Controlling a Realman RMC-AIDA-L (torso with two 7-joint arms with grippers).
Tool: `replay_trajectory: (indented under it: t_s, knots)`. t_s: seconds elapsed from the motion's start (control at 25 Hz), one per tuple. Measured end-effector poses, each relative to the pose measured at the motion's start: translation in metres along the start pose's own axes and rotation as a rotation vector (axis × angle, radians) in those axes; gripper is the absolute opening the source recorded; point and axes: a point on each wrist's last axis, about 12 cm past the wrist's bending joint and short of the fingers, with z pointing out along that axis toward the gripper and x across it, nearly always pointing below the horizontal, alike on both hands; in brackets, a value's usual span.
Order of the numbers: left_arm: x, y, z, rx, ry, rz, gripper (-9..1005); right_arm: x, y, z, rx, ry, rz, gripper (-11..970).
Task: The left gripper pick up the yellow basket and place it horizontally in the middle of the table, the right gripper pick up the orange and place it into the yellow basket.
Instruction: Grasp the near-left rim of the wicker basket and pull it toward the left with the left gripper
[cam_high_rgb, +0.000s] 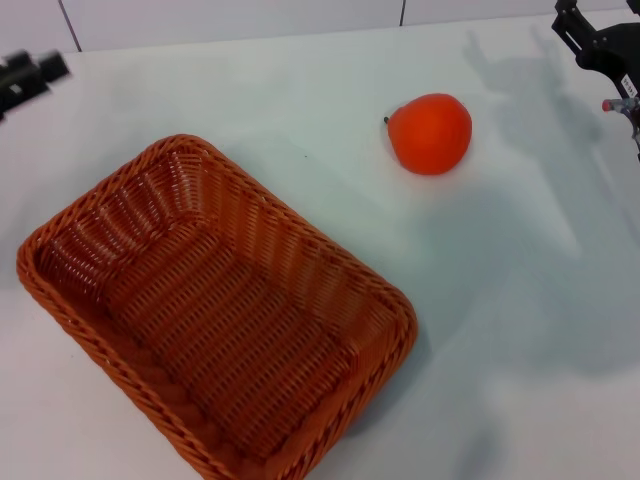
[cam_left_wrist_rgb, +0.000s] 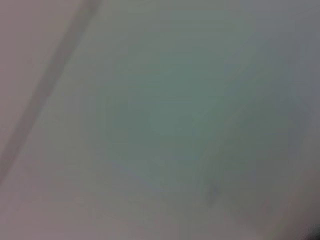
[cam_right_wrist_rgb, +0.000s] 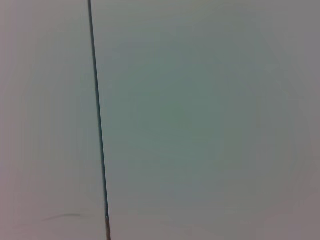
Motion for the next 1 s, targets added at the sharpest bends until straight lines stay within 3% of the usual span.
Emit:
replay_trajectory:
  t_s: [0.2, 0.48, 1.0]
  knots:
    - [-0.016, -0.004, 0.008, 0.060, 0.257, 0.049, 679, 0.001, -0.001, 0.001, 0.004, 0.001, -0.001, 936]
    - [-0.026, -0.010, 0.019, 0.049, 0.476, 0.146, 676, 0.001, -0.002, 0.002, 0.007, 0.000, -0.001, 934]
    - [-0.012, -0.021, 0.048, 0.019, 0.646, 0.262, 671, 0.000, -0.003, 0.001, 0.015, -0.005, -0.005, 929]
